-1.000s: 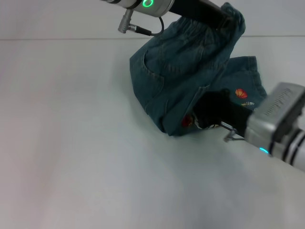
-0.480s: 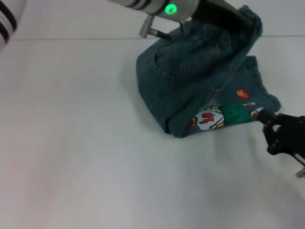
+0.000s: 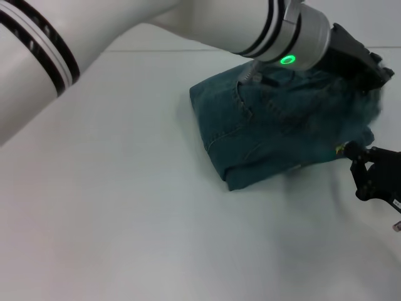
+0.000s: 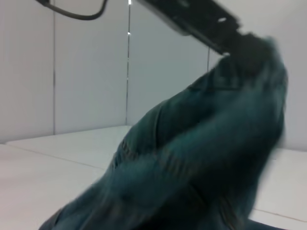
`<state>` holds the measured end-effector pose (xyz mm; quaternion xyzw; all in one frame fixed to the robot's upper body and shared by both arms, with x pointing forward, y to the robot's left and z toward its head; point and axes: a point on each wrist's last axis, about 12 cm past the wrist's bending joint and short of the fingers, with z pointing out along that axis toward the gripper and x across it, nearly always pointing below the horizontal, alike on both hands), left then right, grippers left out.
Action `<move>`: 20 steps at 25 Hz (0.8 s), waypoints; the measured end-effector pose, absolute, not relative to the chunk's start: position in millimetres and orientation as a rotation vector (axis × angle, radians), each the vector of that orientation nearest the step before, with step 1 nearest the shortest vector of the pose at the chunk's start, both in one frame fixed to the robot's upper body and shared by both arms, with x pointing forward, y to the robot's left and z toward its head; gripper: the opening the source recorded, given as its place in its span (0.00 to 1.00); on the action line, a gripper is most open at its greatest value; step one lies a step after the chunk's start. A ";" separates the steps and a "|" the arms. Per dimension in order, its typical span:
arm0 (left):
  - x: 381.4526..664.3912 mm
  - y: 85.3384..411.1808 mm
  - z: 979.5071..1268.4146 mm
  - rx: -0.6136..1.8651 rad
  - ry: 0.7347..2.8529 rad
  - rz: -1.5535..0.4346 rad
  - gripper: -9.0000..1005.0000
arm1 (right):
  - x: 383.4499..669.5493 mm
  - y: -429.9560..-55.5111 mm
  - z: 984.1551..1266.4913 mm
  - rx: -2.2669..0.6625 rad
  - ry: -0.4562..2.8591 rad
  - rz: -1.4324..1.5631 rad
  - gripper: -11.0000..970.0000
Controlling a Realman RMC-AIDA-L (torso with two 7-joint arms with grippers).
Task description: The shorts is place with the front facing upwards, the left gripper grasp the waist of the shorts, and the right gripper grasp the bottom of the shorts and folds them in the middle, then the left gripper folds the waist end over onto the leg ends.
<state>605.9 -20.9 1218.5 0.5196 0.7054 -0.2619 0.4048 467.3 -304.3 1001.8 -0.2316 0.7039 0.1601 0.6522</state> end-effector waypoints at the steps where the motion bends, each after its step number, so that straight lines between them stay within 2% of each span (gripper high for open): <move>1: 605.1 -22.3 1218.3 1.313 1.773 -0.659 0.12 | 468.2 -303.6 1002.1 -0.527 1.596 0.367 0.01; 7: 600.6 -27.9 1221.6 1.354 1.729 -0.648 0.32 | 472.4 -301.3 1001.8 -0.527 1.611 0.380 0.01; 15: 603.6 -16.0 1222.7 1.321 1.711 -0.647 0.53 | 469.8 -303.7 998.9 -0.514 1.651 0.411 0.01; 19: 601.3 6.5 1219.5 1.284 1.697 -0.650 0.75 | 456.7 -314.7 1000.6 -0.538 1.661 0.452 0.01; 20: 601.3 13.3 1218.3 1.267 1.698 -0.650 0.78 | 453.3 -318.4 1002.3 -0.539 1.663 0.468 0.01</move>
